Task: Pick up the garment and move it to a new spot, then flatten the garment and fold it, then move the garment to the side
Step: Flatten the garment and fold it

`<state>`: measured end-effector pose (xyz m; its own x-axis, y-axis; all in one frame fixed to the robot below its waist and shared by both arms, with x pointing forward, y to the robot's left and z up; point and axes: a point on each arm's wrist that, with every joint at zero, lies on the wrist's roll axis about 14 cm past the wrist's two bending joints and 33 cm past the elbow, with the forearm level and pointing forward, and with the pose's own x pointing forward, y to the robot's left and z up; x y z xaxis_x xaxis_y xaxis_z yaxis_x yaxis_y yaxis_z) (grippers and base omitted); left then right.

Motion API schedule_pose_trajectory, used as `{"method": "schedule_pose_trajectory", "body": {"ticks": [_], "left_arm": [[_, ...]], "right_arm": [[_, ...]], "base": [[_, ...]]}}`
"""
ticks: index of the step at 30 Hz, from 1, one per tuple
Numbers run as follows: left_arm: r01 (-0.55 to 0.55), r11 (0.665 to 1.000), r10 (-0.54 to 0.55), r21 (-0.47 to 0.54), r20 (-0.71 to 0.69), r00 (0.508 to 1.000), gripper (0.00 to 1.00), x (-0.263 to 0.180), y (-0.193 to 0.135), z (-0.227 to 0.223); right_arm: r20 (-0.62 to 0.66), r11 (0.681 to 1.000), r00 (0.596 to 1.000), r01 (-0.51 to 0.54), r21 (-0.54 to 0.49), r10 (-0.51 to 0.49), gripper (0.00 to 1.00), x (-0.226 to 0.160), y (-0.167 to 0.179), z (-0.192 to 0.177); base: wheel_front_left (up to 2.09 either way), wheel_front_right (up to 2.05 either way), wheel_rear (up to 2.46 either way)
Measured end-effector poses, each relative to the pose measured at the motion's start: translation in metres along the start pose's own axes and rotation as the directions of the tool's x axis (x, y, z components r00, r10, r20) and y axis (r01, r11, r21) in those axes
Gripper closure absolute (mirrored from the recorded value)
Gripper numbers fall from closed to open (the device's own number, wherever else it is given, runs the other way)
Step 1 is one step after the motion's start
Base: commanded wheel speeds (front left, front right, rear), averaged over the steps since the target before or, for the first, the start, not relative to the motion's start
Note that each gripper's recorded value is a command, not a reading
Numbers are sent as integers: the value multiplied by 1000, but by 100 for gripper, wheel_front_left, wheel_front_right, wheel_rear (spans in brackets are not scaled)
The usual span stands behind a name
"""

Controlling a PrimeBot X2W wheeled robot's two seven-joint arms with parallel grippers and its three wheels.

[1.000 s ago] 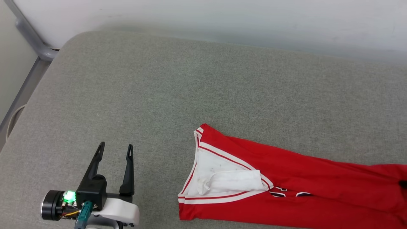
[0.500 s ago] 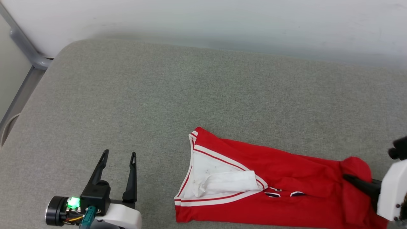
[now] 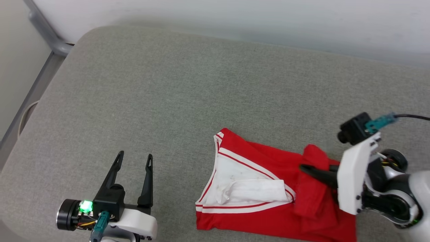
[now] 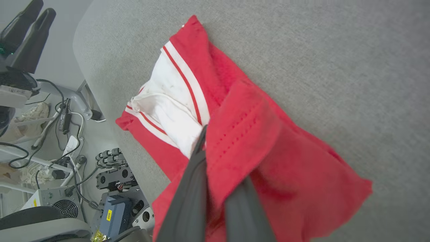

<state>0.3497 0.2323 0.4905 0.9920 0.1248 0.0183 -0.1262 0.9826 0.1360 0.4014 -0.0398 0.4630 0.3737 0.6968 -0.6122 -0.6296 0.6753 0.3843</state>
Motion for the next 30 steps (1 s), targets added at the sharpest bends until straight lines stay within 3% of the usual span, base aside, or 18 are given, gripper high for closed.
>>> {"method": "schedule_pose_trajectory", "body": {"ticks": [9,18,27,28,29,30], "left_arm": [[-18,1000,18,2,-19,1000,0,2,4,-5],[-35,999,35,0,-31,999,0,7,6,-8],[-45,999,45,2,-45,998,0,11,7,-12],[-44,999,44,2,-44,998,0,11,7,-12],[-43,999,43,1,-42,998,0,11,6,-12],[-41,999,41,-1,-39,998,0,11,6,-11]], "right_arm": [[-46,988,991,-126,-91,122,100,53,40,16],[-105,982,983,-160,-96,150,100,100,49,11],[-208,985,972,-137,-107,112,98,123,37,-20],[-199,986,973,-135,-101,113,58,123,38,-20],[-188,986,976,-134,-101,114,0,122,38,-19],[-166,986,979,-133,-103,115,0,121,39,-15]], "base": [[0,0,0],[0,0,0],[0,0,0],[0,0,0],[0,0,0],[0,0,0]]}}
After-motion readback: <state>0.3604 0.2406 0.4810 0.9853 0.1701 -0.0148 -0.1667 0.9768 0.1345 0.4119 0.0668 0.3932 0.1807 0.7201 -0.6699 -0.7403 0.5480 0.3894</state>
